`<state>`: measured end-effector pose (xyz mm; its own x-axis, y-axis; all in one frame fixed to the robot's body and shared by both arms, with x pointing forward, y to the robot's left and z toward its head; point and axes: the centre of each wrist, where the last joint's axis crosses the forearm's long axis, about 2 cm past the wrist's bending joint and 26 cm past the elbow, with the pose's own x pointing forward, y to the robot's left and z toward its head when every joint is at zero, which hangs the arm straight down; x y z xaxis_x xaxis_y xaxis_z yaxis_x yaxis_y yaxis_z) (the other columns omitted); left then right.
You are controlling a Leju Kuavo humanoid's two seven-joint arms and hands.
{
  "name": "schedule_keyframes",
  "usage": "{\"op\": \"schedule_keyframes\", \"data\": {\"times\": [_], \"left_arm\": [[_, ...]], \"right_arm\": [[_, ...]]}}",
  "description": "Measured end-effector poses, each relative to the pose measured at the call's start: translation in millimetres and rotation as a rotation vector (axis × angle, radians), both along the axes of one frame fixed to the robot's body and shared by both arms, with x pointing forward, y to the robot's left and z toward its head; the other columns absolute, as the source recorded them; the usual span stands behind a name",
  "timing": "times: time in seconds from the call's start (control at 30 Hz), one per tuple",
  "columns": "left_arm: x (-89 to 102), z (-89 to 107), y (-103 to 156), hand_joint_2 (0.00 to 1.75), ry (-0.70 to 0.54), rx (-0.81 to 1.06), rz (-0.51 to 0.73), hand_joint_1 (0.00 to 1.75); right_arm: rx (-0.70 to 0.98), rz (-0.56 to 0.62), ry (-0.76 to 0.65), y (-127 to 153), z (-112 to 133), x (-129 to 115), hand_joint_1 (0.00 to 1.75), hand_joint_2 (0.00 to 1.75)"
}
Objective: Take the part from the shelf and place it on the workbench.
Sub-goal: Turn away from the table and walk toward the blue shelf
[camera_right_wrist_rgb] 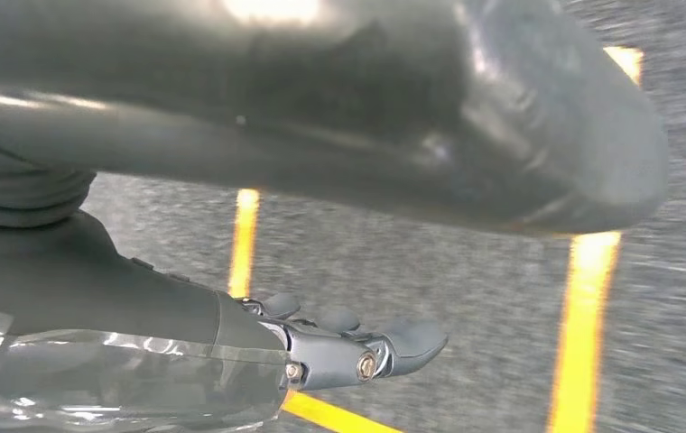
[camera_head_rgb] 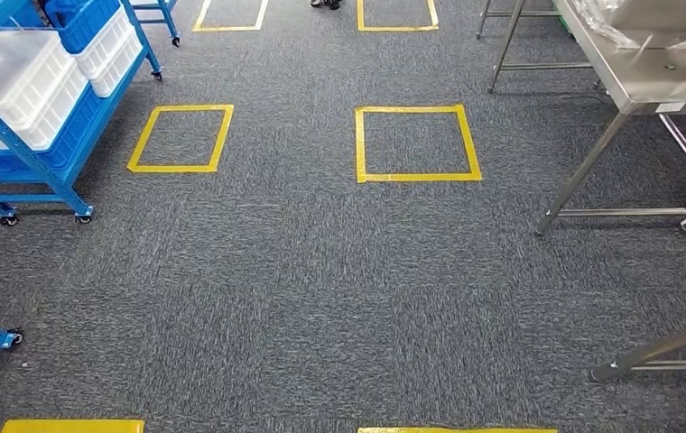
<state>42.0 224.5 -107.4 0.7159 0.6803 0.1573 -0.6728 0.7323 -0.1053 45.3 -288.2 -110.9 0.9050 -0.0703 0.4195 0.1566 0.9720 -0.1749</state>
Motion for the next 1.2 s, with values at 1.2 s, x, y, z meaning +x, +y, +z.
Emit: {"op": "schedule_keyframes", "data": {"times": [1.2], "left_arm": [[1.9,0.6,-2.4,0.0,-0.052,0.031,0.111,0.0]], "right_arm": [[0.061,0.008,-0.008,-0.7,0.0,1.9,0.0,0.0]]}}
